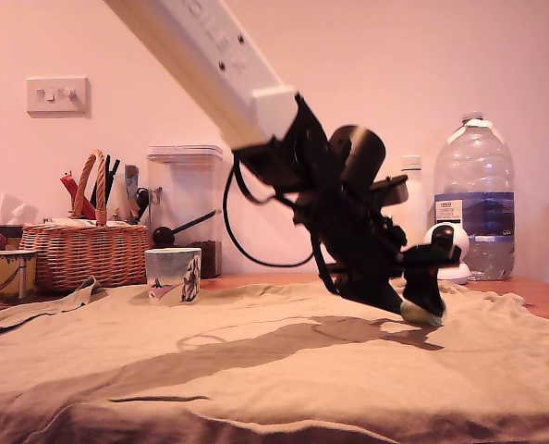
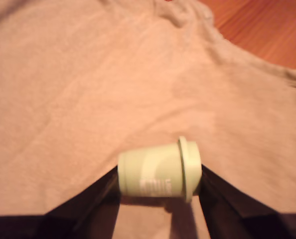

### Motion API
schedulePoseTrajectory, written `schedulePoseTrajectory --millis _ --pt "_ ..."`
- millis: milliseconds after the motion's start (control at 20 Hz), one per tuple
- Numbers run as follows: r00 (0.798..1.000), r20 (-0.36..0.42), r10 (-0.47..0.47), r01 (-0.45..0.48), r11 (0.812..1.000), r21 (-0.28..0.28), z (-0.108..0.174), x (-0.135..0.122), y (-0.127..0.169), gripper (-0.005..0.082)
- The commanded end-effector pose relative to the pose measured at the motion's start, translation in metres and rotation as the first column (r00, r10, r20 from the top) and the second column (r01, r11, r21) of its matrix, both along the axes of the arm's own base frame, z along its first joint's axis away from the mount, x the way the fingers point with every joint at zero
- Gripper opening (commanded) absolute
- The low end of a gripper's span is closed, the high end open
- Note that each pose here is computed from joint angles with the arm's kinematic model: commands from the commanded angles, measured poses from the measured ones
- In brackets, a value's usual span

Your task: Pick up the coffee capsules on the table and drop them inside the coffee cup

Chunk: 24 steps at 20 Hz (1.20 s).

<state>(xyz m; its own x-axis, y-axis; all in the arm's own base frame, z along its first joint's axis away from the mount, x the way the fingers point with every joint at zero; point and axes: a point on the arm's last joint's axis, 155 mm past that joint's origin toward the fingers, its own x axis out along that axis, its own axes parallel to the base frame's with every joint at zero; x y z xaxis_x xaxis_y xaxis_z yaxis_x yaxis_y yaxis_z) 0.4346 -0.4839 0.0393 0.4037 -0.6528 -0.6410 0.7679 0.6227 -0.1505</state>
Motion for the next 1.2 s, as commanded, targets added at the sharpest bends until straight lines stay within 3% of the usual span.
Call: schedulePoseTrajectory --millis 0,400,800,1150 --pt "0.999 0.044 -0.015 0.016 1.0 -0.017 0.033 0.001 0.001 0.0265" --pt "1.0 0.023 -0.016 0.016 1.0 0.011 0.07 -0.012 0.017 0.0266" --pt "0.998 0.057 -0.013 0.014 1.0 -0.023 0.109 -0.015 0.022 0.0266" --pt "0.997 0.079 -0.02 0.022 0.999 -0.026 0.116 -0.012 0.025 0.0266"
